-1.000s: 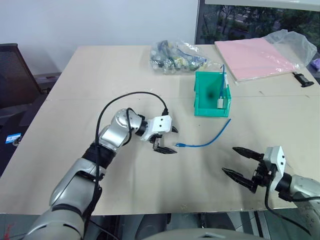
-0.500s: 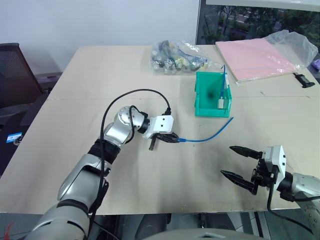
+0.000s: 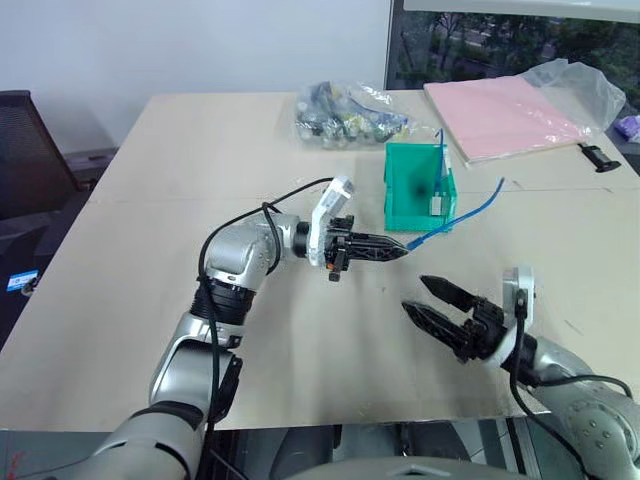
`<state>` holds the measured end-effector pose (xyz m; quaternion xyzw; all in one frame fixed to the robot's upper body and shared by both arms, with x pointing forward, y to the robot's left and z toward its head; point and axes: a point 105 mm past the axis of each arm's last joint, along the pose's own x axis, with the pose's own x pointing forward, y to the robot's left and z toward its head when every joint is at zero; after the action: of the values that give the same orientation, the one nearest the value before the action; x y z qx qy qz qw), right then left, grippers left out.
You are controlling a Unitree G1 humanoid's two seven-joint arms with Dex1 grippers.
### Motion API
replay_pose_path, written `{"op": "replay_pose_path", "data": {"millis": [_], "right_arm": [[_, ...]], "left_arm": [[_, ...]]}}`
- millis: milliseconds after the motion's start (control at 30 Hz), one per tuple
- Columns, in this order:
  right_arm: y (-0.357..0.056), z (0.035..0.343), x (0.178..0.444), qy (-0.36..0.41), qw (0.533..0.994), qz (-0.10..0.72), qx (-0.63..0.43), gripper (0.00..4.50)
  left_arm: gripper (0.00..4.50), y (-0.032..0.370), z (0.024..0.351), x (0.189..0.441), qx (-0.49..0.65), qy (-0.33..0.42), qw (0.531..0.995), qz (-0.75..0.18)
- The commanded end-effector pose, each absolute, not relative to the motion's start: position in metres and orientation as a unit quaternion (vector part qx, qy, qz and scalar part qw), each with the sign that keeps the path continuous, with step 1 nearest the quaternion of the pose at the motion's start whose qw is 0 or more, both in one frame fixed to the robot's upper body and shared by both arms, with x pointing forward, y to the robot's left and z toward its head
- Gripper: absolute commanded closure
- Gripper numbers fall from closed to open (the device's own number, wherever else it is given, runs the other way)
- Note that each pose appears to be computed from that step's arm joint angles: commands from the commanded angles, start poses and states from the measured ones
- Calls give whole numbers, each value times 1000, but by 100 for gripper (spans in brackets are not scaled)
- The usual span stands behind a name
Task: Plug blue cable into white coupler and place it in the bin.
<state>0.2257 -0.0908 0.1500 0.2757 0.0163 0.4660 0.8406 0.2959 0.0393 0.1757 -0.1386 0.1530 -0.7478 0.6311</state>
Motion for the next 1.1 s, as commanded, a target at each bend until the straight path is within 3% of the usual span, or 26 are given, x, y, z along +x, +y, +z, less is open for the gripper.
{"op": "replay_pose_path", "data": {"millis": [33,300,600,1100], "right_arm": [[-86,177,228,-23,823,474,313,0],[-82,187,229,-22,810,490,321,0],[-82,187,229,-20,804,494,330,442],[-82,194,231,-26,790,501,353,447]], "left_arm": [[447,42,187,290,-145,144,621,-757],[447,40,189,293,-151,141,625,-753],[450,41,187,289,-158,145,619,-755],[450,43,177,285,-145,160,613,-760]]}}
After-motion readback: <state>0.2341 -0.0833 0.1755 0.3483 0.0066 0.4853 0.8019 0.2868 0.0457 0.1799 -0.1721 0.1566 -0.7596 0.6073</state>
